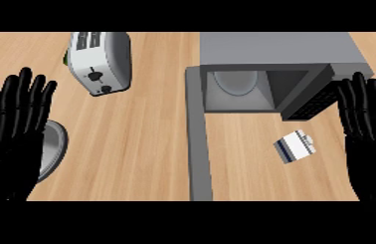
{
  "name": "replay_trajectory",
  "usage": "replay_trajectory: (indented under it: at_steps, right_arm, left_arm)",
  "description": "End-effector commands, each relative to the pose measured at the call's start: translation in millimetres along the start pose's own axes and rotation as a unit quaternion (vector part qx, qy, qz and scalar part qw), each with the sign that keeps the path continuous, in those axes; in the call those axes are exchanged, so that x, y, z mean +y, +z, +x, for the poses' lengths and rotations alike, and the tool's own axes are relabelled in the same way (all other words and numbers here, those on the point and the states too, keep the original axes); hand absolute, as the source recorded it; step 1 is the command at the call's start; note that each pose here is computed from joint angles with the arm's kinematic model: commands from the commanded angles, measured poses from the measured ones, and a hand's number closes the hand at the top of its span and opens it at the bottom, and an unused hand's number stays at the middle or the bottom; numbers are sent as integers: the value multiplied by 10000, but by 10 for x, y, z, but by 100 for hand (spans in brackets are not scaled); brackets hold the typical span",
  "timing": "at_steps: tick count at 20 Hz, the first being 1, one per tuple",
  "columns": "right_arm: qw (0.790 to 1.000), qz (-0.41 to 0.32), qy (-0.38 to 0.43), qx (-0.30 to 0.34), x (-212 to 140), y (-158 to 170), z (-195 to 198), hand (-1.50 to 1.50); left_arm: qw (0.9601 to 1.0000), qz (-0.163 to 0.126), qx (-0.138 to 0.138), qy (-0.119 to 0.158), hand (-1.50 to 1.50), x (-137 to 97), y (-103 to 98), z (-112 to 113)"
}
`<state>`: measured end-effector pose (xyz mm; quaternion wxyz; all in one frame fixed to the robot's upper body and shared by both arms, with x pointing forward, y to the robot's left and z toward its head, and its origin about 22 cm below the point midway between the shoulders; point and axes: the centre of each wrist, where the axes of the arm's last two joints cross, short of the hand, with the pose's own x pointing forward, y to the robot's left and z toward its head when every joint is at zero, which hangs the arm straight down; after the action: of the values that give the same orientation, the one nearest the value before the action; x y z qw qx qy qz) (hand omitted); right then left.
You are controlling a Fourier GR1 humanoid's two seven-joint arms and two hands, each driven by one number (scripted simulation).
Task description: Pick up the milk, place it into the microwave and close the microwave
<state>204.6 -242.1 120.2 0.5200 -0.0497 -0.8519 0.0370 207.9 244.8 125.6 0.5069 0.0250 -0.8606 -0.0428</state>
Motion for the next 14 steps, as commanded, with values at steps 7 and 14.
replay_trajectory:
  at_steps: [7,14]
  right_arm:
    - [9911,494,-1230,155,231,143,-223,-150]
    - [9887,602,-1354,240,332,427,-76,-150]
  left_arm:
    - [9959,389,672,468,-150,216,-53,-220]
    - [9951,361,736,548,-150,252,260,-16]
